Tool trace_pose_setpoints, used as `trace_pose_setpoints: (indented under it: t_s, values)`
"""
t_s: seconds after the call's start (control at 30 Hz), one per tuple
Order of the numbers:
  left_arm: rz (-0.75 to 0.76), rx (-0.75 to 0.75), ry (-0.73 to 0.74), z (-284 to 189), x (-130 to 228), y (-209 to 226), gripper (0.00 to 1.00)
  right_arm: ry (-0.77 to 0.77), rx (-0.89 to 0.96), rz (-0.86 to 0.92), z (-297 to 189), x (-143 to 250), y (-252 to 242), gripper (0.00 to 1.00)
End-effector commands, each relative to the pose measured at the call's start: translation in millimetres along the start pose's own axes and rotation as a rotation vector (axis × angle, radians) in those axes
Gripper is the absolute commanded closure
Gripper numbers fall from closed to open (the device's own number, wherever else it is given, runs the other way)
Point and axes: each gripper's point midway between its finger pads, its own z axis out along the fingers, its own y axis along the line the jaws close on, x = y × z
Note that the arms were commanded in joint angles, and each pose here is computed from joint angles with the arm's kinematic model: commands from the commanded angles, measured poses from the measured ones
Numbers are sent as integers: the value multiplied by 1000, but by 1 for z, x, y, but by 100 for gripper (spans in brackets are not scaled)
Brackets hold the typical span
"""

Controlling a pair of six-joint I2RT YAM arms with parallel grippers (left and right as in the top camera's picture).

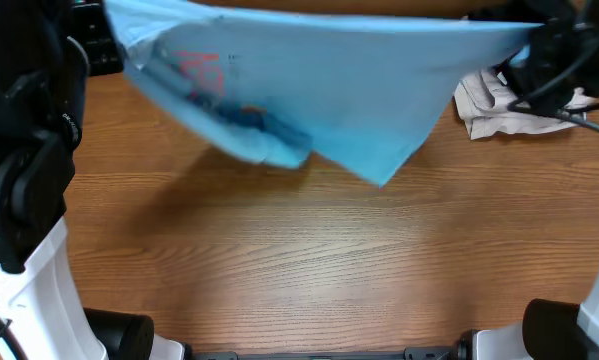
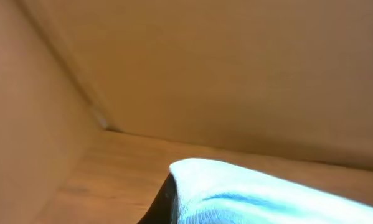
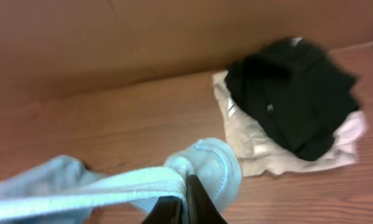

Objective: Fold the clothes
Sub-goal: 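Raise the T-shirt with both grippers and stretch it across the table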

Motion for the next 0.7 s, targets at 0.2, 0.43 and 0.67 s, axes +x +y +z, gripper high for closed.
trace_pose_setpoints:
  t_s: [0.2,0.43,0.67]
  values:
    - [-48,-182,-104,-11,-24,42,96,-308,75,-19,-130,-41,-4,96]
    - [-82,-182,-195,-57,-38,61,96,-416,84,-40,-180,-39,7,96]
    - [-67,-185,-176,-67,-31,66,96,-365,89,-28,-171,-30,4,96]
